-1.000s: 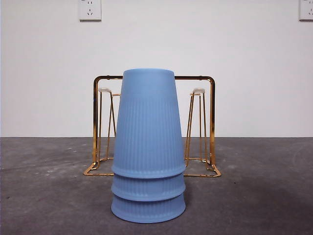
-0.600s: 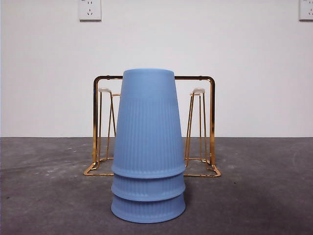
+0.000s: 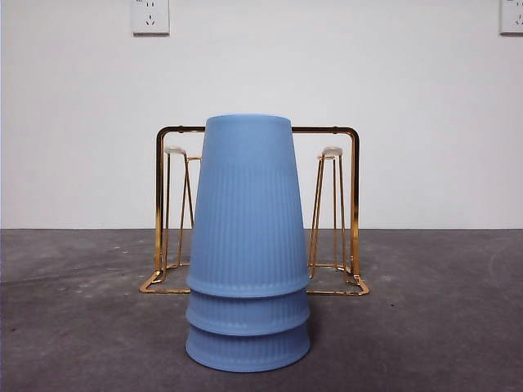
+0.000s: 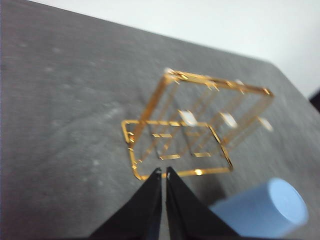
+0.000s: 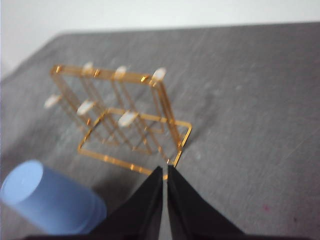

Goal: Pick the top cup and place it on cupholder, pick up the mid cup and place it on cupholder, last pick the bottom cup and place it on cupholder.

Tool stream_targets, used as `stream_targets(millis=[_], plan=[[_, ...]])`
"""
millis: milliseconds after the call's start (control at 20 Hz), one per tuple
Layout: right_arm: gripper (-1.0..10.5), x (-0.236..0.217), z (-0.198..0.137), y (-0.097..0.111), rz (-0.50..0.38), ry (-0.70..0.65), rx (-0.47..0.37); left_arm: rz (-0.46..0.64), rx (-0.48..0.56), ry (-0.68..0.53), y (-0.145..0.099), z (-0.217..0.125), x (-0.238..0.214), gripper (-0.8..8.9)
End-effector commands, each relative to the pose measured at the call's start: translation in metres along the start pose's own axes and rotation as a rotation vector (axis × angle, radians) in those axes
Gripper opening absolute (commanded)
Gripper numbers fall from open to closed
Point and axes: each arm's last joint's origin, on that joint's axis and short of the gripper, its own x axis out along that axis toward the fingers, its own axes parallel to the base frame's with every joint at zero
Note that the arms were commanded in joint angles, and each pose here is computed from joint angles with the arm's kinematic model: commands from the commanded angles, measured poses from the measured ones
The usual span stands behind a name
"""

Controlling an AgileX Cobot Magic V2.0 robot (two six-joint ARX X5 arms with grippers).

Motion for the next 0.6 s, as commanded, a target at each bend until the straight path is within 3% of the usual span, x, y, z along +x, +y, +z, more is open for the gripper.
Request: stream_targets(millis=[50, 350, 600], plan=[[0.1, 0.002, 0.011, 0.005, 0.044, 0.062, -0.094, -0.063, 0.108, 0.036, -0.007, 0.01, -0.002, 0.09], [0.1, 0.012, 0.012, 0.017, 0.167, 0.218, -0.16, -0.16, 0.177, 0.18, -0.018, 0.015, -0.001, 0.08], [0.1, 0.016, 0.005, 0.03, 0.267, 0.293, -0.221, -0.247, 0.209, 0.231, -0.026, 0.012, -0.001, 0.08]])
